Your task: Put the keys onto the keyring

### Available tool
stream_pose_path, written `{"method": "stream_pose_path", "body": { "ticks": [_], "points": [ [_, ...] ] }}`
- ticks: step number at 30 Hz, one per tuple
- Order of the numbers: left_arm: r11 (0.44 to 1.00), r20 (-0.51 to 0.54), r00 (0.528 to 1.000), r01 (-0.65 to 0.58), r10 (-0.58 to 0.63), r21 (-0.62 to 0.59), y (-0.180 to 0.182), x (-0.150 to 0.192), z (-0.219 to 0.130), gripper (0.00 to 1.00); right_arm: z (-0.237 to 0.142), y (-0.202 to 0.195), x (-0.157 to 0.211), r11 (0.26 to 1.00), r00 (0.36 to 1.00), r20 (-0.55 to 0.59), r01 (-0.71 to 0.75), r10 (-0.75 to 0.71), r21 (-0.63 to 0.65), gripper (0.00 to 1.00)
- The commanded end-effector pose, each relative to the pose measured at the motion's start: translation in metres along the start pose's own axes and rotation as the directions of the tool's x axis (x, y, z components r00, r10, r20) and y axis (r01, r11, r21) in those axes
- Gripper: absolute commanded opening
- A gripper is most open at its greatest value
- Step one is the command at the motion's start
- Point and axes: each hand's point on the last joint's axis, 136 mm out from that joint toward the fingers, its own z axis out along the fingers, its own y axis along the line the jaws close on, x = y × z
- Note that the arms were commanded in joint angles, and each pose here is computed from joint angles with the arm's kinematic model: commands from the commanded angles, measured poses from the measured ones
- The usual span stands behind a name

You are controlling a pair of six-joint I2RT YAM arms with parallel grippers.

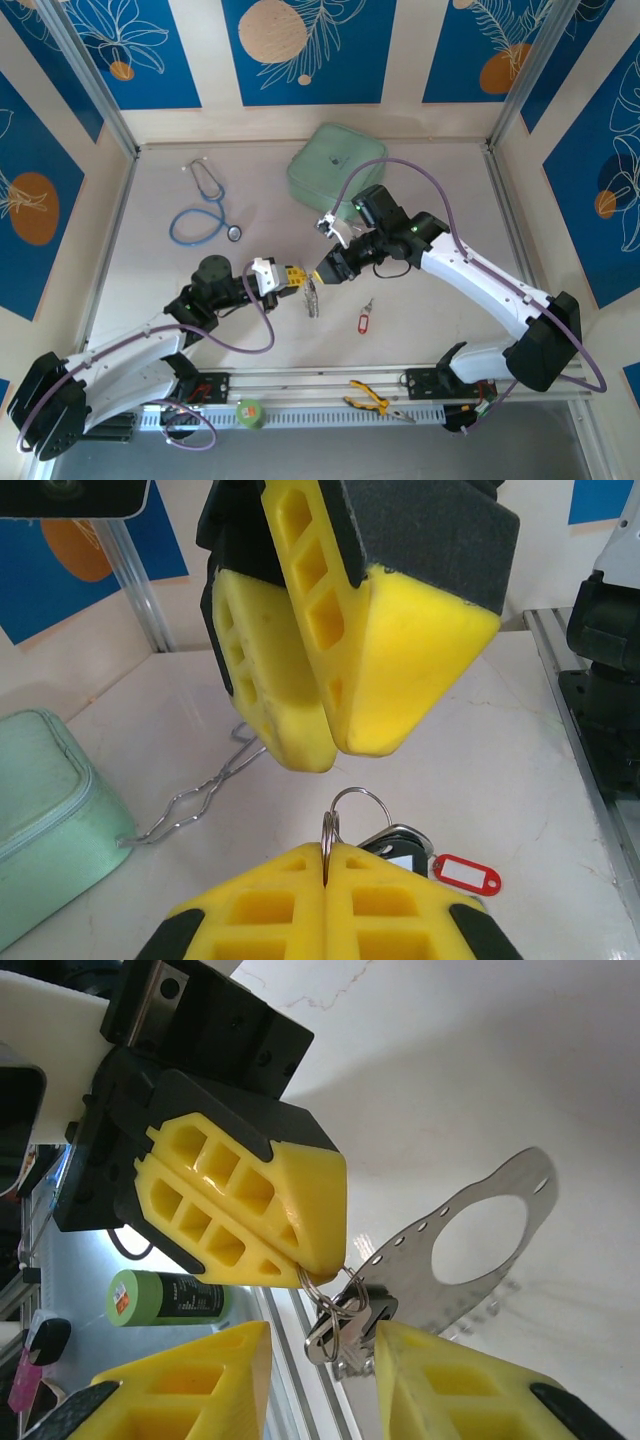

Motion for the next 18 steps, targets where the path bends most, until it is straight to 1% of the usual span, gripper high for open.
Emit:
{"method": "stream_pose_path", "body": {
  "ticks": [1, 7, 13, 16, 18],
  "points": [
    [1.0, 0.053, 0.998, -0.02, 0.021, -0.015, 0.0041, -0.0156, -0.0002, 0.0, 0.0038, -0.0007, 0.0034, 0.999, 0.999, -0.032, -0.043, 0.042, -0.008, 0.32],
    [1.0, 0.058, 0.998, -0.021, 0.021, -0.013, 0.0037, -0.0173, -0.0006, 0.0, 0.0085, -0.0004, 0.0059, 0.999, 0.998, -0.056, -0.039, 0.039, -0.011, 0.31],
    [1.0, 0.058, 0.998, -0.022, 0.023, -0.015, 0.0042, -0.0177, -0.0008, 0.0, 0.0085, 0.0027, 0.0066, 0.999, 0.998, -0.058, -0.034, 0.032, -0.029, 0.15],
    [1.0, 0.063, 0.998, -0.022, 0.023, -0.018, 0.0045, -0.0192, -0.0015, 0.0, 0.0074, 0.0028, 0.008, 0.999, 0.997, -0.062, -0.04, 0.038, -0.031, 0.09],
    [1.0, 0.071, 0.997, -0.017, 0.018, -0.019, 0.0042, -0.0207, -0.0022, 0.0, 0.0071, 0.0002, 0.0095, 0.999, 0.997, -0.065, -0.048, 0.047, -0.024, 0.08]
  ]
}}
